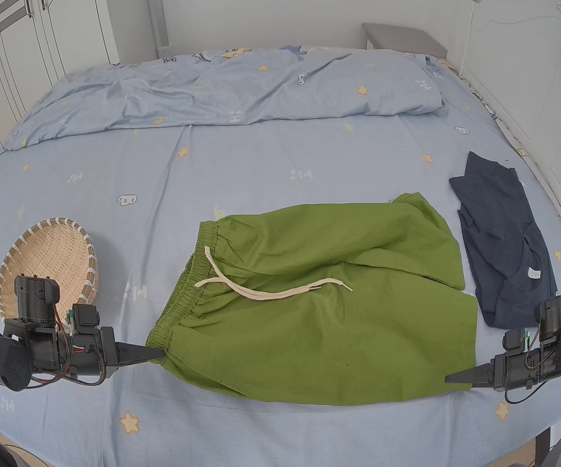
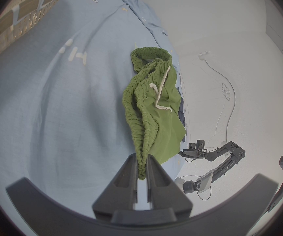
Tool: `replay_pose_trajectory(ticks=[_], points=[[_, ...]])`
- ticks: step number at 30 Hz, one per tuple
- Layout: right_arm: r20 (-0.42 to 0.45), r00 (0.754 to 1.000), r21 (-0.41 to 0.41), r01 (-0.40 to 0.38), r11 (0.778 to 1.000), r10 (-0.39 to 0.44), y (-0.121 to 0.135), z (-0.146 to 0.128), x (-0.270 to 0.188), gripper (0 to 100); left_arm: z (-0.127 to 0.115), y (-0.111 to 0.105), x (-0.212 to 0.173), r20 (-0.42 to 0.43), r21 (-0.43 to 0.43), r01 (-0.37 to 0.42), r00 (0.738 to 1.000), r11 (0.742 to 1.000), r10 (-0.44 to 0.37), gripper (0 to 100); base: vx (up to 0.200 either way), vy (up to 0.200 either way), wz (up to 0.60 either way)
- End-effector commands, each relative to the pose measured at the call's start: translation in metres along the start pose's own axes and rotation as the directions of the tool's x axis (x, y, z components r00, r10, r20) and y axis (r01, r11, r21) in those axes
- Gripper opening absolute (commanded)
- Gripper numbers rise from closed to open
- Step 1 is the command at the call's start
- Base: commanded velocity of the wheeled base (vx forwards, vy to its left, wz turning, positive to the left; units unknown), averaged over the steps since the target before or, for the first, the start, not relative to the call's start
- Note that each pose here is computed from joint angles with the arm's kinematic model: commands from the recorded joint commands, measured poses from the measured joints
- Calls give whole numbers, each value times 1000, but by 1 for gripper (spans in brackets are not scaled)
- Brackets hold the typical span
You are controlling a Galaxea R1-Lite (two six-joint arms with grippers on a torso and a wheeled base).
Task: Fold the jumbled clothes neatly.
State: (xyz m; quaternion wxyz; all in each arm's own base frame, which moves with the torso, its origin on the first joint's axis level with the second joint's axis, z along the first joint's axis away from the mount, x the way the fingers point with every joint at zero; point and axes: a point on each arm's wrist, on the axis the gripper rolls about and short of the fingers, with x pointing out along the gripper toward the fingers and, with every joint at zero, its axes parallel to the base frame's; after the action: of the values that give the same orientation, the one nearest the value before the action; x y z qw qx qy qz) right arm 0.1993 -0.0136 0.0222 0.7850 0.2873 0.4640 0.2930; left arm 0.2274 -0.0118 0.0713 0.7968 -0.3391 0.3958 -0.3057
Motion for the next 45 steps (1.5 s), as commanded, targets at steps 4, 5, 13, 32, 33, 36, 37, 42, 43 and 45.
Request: replay_pose_trajectory(ticks=[4, 5, 13, 32, 33, 36, 37, 42, 43, 45], points=[[25, 1000, 27, 13, 1000, -14, -7, 2, -4, 0, 1, 1, 0, 4, -4, -3, 1000, 1000, 3, 0, 0, 0, 0], [26, 1000, 25, 13, 1000, -14, -7, 2, -5, 0, 1, 1, 0, 4, -2, -3, 1000, 1000, 3, 0, 0, 0, 0], [43, 999, 53, 26, 998, -29, -13, 1, -9, 0, 2, 1, -1, 9, -1, -3, 1000, 1000, 3, 0, 0, 0, 0], [-96, 995, -20, -18, 1000, 16, 58, 2, -26, 0, -42, -32, -58, 3, -170, -74, 997, 983, 76, 0, 0, 0, 0], [-106, 994, -13, -16, 1000, 15, 59, 0, -27, 0, -47, -32, -60, -10, -182, -84, 996, 980, 84, 0, 0, 0, 0], [-120, 993, 6, -4, 1000, 4, 58, -5, -27, 0, -62, -28, -62, -42, -194, -106, 994, 975, 100, 0, 0, 0, 0], [-124, 992, 21, 7, 1000, -5, 56, -9, -28, 0, -70, -24, -62, -64, -187, -116, 992, 975, 106, 0, 0, 0, 0], [-157, 986, 55, 59, 997, -50, 51, -23, -28, 0, -87, -18, -61, -115, -157, -134, 986, 978, 117, 0, 0, 0, 0], [-165, 985, 62, 65, 996, -54, 50, -26, -28, 0, -90, -17, -61, -121, -155, -138, 985, 978, 120, 0, 0, 0, 0], [-171, 984, 69, 69, 995, -56, 49, -29, -28, 0, -94, -15, -61, -132, -158, -143, 984, 977, 123, 0, 0, 0, 0]])
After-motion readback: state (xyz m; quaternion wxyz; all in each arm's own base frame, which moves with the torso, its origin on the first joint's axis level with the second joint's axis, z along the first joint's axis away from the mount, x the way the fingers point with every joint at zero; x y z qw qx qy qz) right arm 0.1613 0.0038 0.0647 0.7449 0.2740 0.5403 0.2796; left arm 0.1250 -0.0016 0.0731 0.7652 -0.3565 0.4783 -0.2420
